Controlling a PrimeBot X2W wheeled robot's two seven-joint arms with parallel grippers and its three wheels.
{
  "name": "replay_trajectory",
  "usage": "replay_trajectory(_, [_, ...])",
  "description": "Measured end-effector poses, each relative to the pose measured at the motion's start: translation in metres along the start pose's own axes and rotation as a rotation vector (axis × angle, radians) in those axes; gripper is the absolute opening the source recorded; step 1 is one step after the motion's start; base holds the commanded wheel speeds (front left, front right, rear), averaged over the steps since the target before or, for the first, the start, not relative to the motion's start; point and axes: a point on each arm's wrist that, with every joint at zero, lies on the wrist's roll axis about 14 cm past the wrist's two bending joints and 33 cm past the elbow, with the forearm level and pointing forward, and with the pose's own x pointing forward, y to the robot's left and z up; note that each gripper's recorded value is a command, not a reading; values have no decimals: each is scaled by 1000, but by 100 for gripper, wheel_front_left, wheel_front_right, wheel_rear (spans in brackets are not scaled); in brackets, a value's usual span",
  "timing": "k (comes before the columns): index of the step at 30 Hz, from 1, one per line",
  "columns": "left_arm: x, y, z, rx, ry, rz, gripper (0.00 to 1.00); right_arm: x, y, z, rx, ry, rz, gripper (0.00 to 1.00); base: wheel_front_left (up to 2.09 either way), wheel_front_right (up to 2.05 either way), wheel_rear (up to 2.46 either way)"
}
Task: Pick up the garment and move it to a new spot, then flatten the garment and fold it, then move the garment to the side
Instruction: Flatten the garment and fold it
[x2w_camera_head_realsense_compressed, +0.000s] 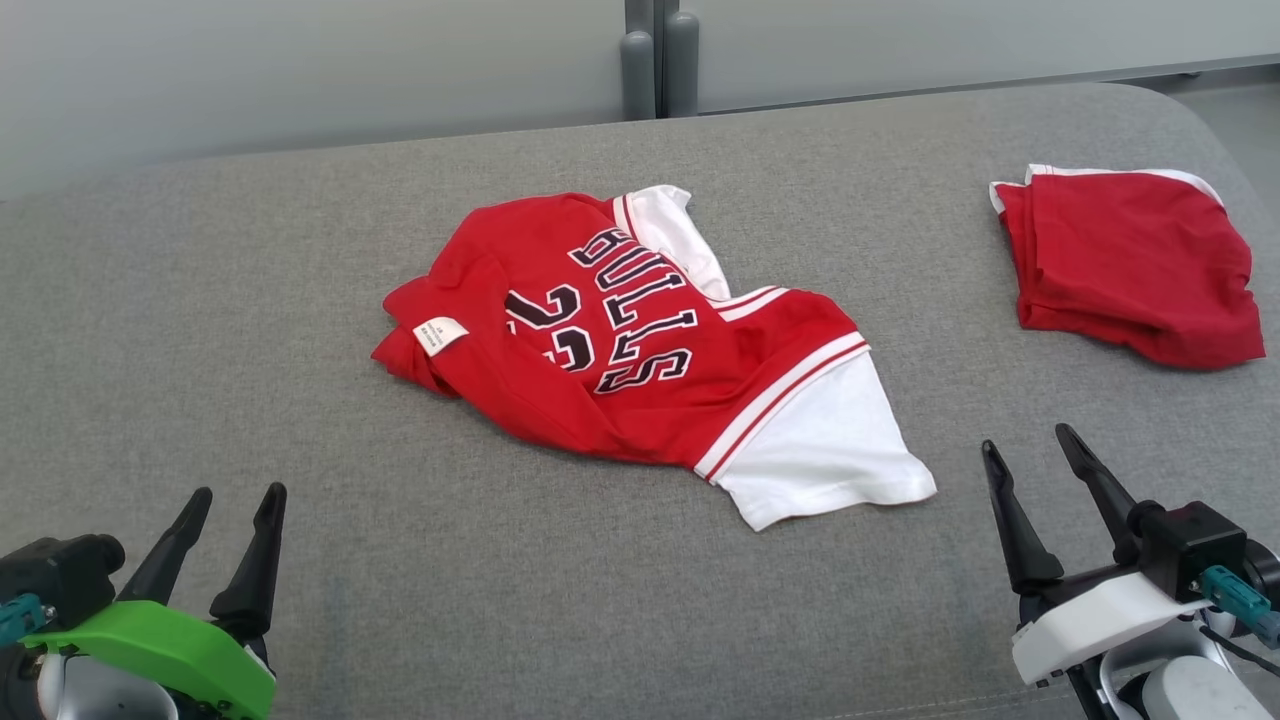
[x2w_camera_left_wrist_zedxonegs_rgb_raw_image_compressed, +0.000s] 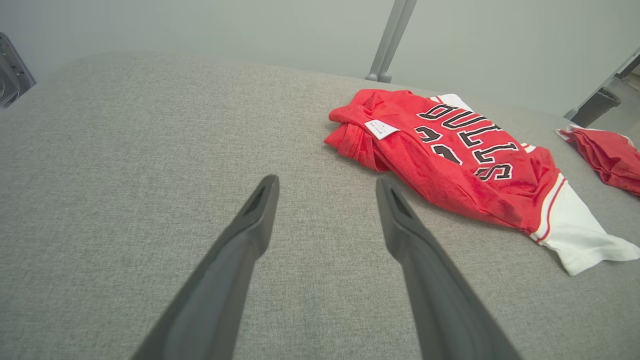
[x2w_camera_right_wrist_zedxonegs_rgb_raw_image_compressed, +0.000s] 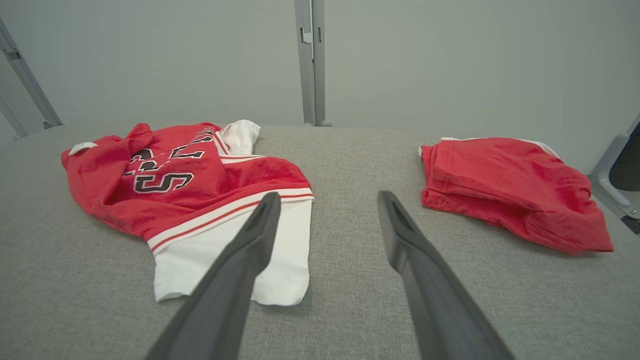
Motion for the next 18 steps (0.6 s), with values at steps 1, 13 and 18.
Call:
replay_trajectory(1, [0,-1,1,2,-2,-3,100,-1,0,-1,1,5,-1,100,0,0,0])
replay_trajectory(13, [50,-27,26,-16,-21,-87,100,2,-1,-8,0,33,10,100,0,0,0])
replay_trajectory(18, [83,-43,12,-128,73,-110,100,3,-7,-15,3,57,-10,100,0,0,0])
